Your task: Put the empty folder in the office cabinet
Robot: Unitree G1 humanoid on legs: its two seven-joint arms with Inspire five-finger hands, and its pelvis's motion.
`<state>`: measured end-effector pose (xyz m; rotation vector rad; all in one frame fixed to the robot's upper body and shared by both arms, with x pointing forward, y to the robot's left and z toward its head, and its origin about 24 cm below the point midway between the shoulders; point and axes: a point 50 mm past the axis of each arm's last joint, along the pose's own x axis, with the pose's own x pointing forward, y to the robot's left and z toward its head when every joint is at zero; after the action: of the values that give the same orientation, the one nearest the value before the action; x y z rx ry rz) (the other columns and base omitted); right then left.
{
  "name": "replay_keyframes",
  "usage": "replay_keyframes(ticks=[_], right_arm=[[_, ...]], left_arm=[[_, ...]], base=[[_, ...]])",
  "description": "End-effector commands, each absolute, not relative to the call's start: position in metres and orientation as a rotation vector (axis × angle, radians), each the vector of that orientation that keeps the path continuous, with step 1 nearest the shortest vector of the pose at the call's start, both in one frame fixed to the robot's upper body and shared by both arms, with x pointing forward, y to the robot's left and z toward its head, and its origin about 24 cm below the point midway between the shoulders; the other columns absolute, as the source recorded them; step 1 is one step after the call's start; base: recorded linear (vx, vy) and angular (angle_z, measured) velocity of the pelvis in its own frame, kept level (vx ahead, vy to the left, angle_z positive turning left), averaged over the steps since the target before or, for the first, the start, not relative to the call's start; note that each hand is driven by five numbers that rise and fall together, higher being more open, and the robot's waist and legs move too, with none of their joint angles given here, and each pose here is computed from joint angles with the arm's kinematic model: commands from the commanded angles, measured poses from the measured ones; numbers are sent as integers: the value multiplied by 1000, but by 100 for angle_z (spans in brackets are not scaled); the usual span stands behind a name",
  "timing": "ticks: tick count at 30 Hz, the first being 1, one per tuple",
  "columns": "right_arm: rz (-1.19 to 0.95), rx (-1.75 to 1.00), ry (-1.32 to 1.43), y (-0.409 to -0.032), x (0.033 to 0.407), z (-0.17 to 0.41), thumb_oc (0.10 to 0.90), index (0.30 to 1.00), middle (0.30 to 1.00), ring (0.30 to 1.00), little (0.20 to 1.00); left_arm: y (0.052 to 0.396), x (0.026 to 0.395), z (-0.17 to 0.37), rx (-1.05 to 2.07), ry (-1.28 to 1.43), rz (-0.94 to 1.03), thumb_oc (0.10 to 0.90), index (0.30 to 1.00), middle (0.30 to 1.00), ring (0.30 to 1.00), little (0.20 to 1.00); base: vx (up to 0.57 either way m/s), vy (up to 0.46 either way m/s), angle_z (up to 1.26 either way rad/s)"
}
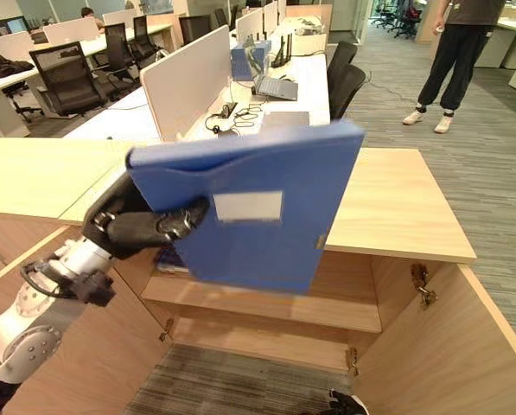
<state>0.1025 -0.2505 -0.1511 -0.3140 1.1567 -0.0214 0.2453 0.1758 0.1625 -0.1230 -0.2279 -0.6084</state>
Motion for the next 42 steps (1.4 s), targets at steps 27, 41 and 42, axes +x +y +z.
replay_keyframes(ticks=[27,41,42], right_arm=[[140,145,270,-249,244,-1,800,900,900,900,900],[444,225,120,-247,249,60,800,900,900,900,900],[474,219,97,-243,250,67,800,900,900,900,900]], left_arm=[[237,235,159,-17,-369,-309,400,300,300,300,300],[234,242,163,43,-399,-363,400,300,300,300,300],[233,241,164,46,-401,-369,400,300,300,300,300]], base=[[2,6,-5],[6,-5,7],[23,-9,6]])
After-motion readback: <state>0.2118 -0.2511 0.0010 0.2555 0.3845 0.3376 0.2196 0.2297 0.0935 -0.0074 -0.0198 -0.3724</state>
